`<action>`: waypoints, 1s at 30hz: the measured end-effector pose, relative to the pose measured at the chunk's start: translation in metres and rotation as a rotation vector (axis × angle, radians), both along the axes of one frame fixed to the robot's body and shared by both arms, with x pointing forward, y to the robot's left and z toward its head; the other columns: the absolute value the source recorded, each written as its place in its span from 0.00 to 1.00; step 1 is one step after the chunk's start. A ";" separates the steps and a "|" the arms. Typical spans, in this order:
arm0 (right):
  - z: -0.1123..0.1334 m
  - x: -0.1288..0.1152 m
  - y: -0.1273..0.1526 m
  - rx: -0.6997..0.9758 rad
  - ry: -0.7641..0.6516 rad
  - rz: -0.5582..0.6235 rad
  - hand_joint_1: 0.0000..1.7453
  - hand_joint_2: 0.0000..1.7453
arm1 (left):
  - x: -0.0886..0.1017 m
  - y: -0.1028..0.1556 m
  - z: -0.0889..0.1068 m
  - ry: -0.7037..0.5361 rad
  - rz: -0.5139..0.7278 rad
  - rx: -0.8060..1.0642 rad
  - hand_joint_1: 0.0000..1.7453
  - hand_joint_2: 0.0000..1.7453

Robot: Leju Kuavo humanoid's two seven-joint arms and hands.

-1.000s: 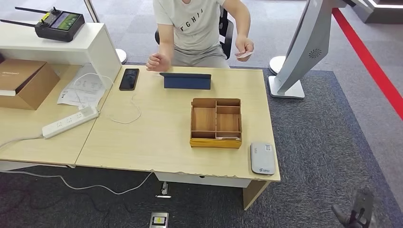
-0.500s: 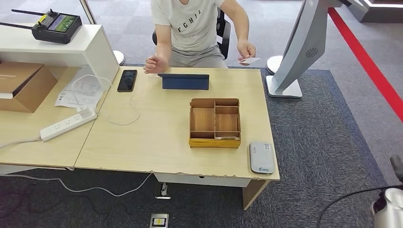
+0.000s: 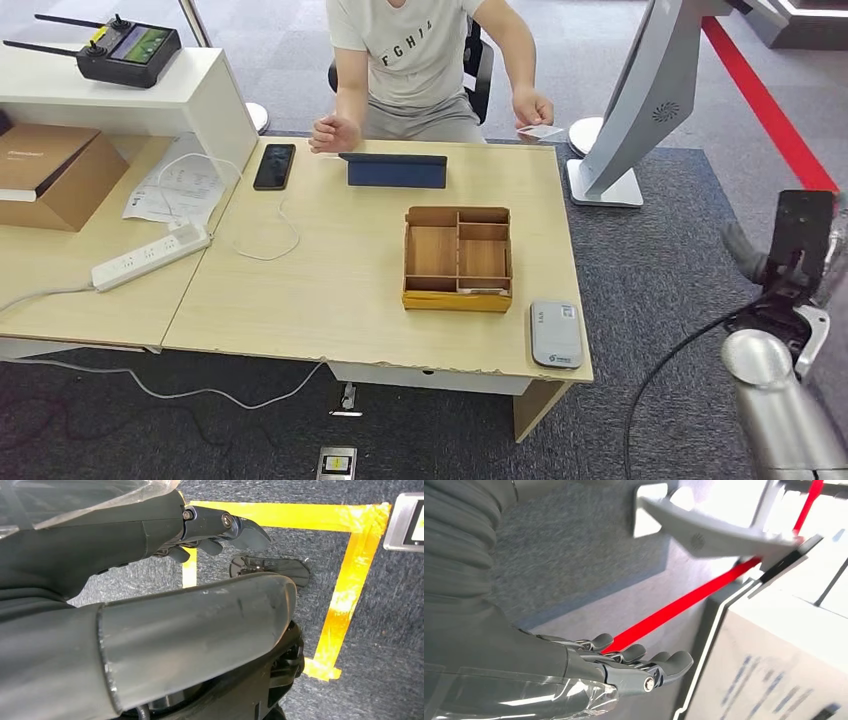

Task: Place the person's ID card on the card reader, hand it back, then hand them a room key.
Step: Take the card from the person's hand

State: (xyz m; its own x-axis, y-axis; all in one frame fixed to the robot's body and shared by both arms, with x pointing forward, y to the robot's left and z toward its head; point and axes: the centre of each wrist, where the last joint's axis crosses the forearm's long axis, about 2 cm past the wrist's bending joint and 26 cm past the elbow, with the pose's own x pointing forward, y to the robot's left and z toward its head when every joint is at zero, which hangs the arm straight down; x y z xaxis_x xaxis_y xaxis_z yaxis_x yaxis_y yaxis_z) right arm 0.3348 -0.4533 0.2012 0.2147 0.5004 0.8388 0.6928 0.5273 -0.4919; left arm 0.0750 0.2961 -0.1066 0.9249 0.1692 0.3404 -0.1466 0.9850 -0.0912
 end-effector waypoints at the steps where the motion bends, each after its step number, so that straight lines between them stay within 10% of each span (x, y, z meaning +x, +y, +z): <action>1: 0.001 0.001 0.002 -0.001 -0.001 0.006 0.00 1.00 | 0.000 0.000 0.000 0.000 -0.001 0.000 0.00 0.00; 9: 0.025 0.029 0.069 -0.222 -0.039 0.258 0.00 1.00 | -0.002 0.001 0.000 -0.004 -0.072 -0.007 0.00 0.00; 17: 0.023 0.035 0.092 -0.824 0.073 0.241 0.00 1.00 | -0.003 0.003 0.000 -0.043 -0.130 0.003 0.00 0.00; 30: 0.002 0.049 0.095 -1.025 0.199 0.239 0.00 1.00 | -0.001 0.002 0.000 -0.040 -0.162 0.012 0.00 0.00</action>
State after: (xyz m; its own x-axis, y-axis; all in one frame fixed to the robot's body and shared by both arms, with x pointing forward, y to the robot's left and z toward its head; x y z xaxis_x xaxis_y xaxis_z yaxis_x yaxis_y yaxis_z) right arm 0.3842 -0.3584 0.2031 0.1045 0.9935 -0.0445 0.4845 -0.0899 -0.8702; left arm 0.0744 0.2985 -0.1066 0.9254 0.0150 0.3788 0.0173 0.9965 -0.0816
